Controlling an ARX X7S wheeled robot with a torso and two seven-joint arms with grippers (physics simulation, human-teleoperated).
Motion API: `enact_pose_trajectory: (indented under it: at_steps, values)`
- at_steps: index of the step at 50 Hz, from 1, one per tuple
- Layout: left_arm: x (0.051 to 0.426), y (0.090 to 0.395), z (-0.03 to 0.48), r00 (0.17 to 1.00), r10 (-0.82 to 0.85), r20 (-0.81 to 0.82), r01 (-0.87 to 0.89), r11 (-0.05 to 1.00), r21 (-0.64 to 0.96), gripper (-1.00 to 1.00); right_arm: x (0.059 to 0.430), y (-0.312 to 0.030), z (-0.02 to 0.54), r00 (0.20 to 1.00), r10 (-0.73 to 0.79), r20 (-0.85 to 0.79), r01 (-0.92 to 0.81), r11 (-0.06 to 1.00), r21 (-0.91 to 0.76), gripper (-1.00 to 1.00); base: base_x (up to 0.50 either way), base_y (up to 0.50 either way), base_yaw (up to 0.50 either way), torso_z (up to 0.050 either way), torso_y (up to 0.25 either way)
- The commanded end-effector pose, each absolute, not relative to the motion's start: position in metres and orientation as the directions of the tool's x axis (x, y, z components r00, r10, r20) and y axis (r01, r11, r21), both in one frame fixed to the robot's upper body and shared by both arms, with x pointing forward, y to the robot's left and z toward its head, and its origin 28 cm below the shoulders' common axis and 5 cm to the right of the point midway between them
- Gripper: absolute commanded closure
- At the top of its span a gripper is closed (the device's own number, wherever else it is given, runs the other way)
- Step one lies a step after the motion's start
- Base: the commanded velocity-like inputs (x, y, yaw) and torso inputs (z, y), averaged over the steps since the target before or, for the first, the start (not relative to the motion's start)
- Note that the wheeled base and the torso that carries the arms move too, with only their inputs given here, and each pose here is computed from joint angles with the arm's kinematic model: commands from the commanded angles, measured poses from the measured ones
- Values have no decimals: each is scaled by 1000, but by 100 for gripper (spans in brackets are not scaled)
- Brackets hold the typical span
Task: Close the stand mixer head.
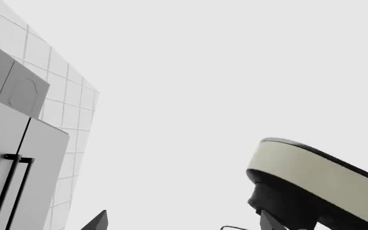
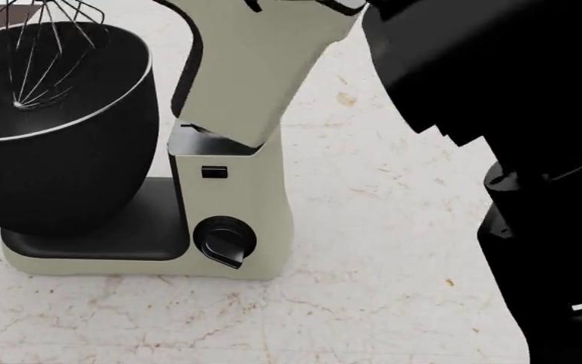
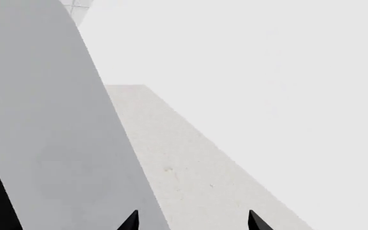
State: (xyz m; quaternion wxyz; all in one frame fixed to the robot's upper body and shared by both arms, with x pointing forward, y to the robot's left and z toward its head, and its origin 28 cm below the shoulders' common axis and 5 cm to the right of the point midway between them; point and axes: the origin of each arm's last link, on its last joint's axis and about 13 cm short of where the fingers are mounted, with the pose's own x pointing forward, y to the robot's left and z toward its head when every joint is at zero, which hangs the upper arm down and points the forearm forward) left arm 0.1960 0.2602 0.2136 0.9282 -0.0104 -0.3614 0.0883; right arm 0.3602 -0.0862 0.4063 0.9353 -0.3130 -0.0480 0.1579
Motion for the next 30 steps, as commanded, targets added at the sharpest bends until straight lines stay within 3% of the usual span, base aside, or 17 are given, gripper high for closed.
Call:
enact_pose_trajectory:
  at_steps: [1, 10, 30]
  values:
    - [191, 265, 218, 712, 166, 682, -140, 986, -94, -100, 385, -1, 307, 531, 480, -698, -842, 389, -374, -100, 0, 0, 6, 0, 0]
    - [187, 270, 222, 700, 191, 688, -142, 982, -127, -100, 377, 1, 236, 372, 345, -862, -918, 274, -286, -100, 7, 2, 4, 0, 0]
    - [188, 267, 221, 704, 178, 688, -140, 984, -110, -100, 386, -11, 229, 400, 331, -855, -894, 347, -284, -100, 19, 8, 17, 0, 0]
